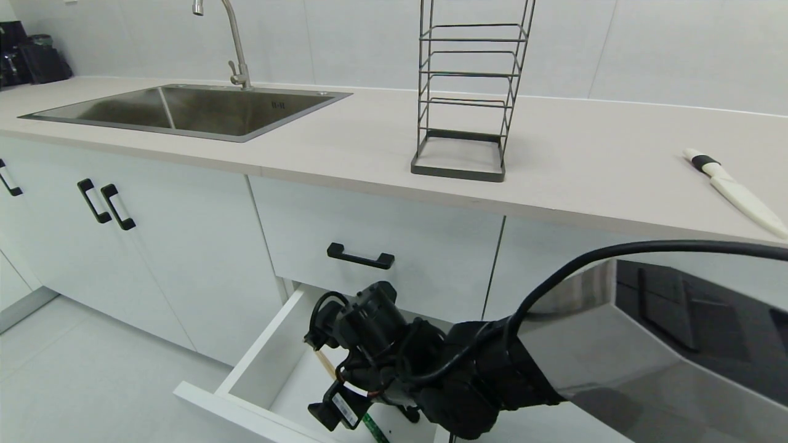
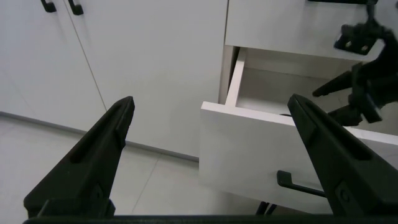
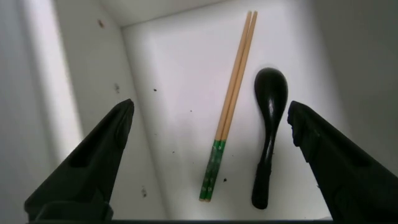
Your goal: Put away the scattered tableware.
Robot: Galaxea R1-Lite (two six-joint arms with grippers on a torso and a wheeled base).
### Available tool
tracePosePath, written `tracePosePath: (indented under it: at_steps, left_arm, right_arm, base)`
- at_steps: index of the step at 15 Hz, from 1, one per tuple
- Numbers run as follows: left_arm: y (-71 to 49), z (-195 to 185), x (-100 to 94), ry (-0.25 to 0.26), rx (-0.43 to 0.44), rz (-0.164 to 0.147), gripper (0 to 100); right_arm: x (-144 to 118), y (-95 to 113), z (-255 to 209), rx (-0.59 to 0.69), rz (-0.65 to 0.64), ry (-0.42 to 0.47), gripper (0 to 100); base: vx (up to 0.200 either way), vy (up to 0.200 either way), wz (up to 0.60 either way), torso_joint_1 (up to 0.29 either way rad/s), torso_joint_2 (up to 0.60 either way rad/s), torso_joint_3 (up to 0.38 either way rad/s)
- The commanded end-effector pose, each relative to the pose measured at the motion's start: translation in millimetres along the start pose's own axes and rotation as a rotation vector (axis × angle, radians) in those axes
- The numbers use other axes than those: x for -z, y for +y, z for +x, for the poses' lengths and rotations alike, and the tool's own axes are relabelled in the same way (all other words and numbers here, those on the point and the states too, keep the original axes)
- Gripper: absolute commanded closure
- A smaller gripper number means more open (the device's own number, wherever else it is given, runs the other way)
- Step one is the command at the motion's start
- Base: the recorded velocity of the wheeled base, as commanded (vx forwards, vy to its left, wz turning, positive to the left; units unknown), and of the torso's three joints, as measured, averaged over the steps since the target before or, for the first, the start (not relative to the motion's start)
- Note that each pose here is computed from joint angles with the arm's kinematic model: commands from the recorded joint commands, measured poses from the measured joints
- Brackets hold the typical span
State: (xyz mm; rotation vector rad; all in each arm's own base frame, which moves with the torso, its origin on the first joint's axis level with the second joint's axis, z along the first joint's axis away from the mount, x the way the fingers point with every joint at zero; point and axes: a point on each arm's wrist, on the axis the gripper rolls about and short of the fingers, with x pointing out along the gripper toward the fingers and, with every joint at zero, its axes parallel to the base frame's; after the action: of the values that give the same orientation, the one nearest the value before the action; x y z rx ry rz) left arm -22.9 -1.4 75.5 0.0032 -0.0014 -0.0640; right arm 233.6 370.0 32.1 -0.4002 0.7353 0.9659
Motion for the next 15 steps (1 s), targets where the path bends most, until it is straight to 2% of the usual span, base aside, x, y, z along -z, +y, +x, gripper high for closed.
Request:
tracePosePath:
  at_steps: [1,8,12,15]
  left_arm:
    - [0.0,0,0.0,0.001,0.000,0.000,0]
    - [0.0,0,0.0,0.001,0.000,0.000,0]
    - [0.0,0,0.0,0.001,0.000,0.000,0]
    - [0.0,0,0.0,0.001,0.000,0.000,0]
  right_arm:
    - [-13,5,-27,0.016,-0.009,-0.066,0]
    - [-15,10,-66,0.023,-0.025,-0.209,0]
    - [4,15,-94,0.005,-0.036,-0.267,0]
    - [19,14,-112,0.002,-0.037,-0.267,0]
  base:
    - [0.000,0.000,0.00,0.000,0.00,0.000]
    - [0.000,0.000,0.00,0.000,0.00,0.000]
    - [0.000,0.000,0.00,0.000,0.00,0.000]
    - [0.000,0.000,0.00,0.000,0.00,0.000]
